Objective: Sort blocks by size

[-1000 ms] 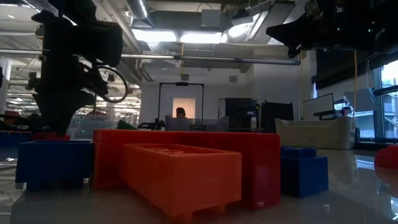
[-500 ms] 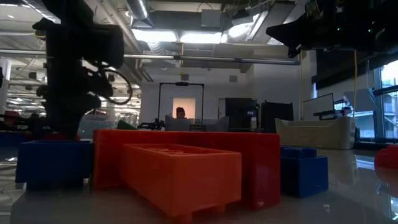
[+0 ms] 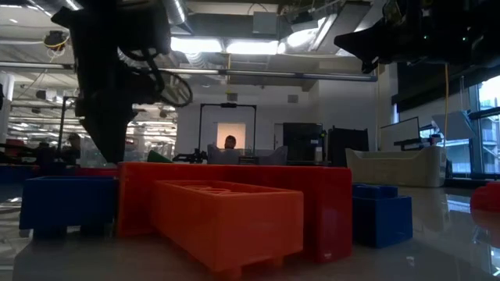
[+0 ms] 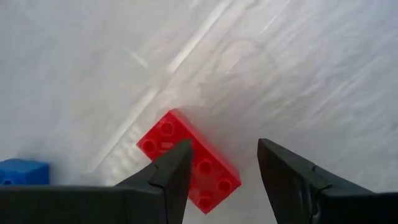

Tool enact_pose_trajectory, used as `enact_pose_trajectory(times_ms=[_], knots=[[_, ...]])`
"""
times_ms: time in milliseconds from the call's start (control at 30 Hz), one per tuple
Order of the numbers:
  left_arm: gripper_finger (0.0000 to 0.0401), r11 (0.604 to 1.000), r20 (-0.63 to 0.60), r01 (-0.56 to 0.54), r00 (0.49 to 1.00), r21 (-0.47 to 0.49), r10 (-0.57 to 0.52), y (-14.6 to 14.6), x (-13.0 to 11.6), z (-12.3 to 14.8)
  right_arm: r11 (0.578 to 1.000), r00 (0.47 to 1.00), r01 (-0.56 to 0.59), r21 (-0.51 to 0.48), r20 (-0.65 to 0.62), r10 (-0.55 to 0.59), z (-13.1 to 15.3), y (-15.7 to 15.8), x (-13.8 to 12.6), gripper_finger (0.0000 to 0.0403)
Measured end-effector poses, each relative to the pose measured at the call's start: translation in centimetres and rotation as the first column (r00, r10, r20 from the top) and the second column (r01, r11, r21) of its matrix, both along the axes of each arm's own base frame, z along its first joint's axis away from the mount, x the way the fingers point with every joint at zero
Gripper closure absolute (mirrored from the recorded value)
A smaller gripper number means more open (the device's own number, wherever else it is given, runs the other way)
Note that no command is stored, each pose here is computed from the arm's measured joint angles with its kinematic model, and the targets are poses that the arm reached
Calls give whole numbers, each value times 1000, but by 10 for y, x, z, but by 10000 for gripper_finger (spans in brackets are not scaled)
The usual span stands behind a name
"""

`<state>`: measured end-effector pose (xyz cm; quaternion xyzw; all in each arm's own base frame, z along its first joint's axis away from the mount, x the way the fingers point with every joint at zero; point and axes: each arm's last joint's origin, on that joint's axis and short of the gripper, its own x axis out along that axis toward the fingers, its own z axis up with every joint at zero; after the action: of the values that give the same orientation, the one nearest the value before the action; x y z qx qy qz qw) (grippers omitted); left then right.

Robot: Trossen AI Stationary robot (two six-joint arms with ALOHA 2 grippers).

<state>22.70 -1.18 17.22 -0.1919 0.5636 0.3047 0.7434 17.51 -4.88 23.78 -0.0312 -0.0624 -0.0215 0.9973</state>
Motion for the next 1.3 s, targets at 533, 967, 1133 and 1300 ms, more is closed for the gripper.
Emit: enact_pose_trajectory(times_ms=[533,967,1133,1300], knots=[[232,983,-70,-184,981,-15,182,18,-9,-2,1000,1000,0,1,-3,0,0,0,0,397],[232,948,3,-311,950,-67,312,11,-10,-12,1000,1000,0,1,-3,0,0,0,0,397],[232,949,0,-309,951,-68,310,11,-10,-12,1000,1000,0,1,-4,0,0,0,0,397],[232,956,-19,-286,958,-66,286,10,-9,-15,1000,1000,0,1,-4,0,0,0,0,397]])
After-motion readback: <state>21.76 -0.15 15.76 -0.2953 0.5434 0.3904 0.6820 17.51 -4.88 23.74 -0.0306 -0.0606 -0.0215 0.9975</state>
